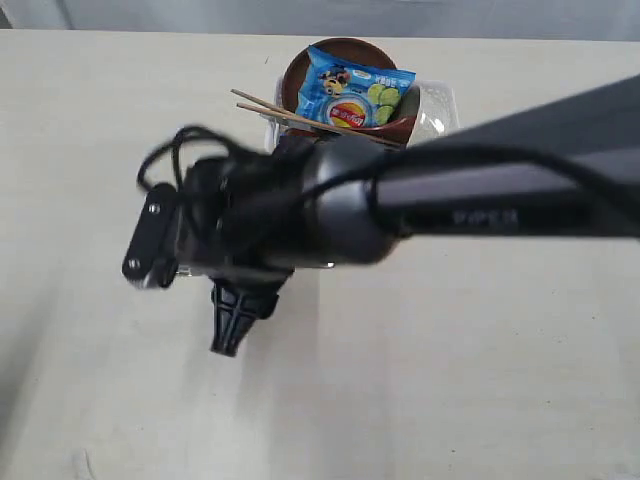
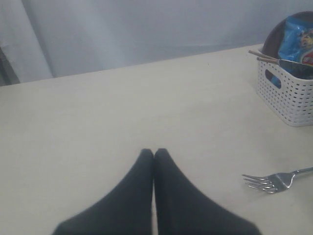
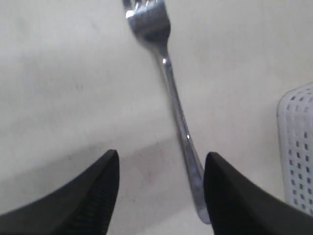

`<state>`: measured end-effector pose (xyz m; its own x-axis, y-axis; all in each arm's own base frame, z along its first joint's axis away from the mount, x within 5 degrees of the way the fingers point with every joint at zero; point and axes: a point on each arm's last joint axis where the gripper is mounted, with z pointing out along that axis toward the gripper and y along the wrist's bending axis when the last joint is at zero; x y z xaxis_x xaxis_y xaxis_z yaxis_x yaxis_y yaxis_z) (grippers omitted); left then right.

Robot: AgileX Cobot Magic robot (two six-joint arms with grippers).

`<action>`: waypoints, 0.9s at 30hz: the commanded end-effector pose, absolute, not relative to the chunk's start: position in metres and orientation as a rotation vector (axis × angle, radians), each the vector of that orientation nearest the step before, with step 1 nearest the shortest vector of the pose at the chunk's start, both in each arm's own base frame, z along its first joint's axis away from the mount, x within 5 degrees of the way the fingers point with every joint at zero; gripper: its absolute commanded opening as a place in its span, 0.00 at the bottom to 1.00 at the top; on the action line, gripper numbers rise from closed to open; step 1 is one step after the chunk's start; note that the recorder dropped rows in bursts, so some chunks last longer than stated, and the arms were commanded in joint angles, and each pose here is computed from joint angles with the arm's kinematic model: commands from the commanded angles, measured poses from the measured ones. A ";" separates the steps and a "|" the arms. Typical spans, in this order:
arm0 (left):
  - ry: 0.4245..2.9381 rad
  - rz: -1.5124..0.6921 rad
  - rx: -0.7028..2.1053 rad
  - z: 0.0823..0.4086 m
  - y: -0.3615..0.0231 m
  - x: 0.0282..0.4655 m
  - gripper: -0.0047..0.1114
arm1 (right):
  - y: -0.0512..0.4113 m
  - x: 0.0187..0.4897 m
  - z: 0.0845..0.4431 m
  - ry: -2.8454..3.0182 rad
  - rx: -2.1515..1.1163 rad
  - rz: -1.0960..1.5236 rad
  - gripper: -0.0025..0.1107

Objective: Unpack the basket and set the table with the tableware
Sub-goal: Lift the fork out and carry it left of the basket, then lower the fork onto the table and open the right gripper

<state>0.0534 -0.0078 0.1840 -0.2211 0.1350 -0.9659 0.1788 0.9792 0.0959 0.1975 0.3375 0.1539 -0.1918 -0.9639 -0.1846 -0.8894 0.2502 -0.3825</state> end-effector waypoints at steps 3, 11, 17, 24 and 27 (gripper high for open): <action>1.791 -0.042 0.227 0.184 -0.008 0.053 0.04 | 0.339 0.249 0.183 2.419 -1.566 0.351 0.46; 1.791 -0.042 0.227 0.184 -0.008 0.053 0.04 | 0.350 0.284 0.155 2.459 -1.848 0.239 0.46; 1.791 -0.042 0.227 0.184 -0.008 0.053 0.04 | 0.366 0.279 0.141 2.296 -1.998 0.162 0.46; 1.791 -0.042 0.227 0.184 -0.008 0.053 0.04 | 0.371 0.279 0.126 2.251 -2.029 0.058 0.37; 1.791 -0.042 0.227 0.184 -0.008 0.053 0.04 | 0.371 0.279 0.126 2.260 -2.021 0.059 0.14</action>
<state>0.0534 -0.0078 0.1840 -0.2211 0.1350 -0.9659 0.1788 0.9792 0.0959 0.2759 0.3703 0.1238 -0.1075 -0.9891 -0.1009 -0.9935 0.1107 -0.0257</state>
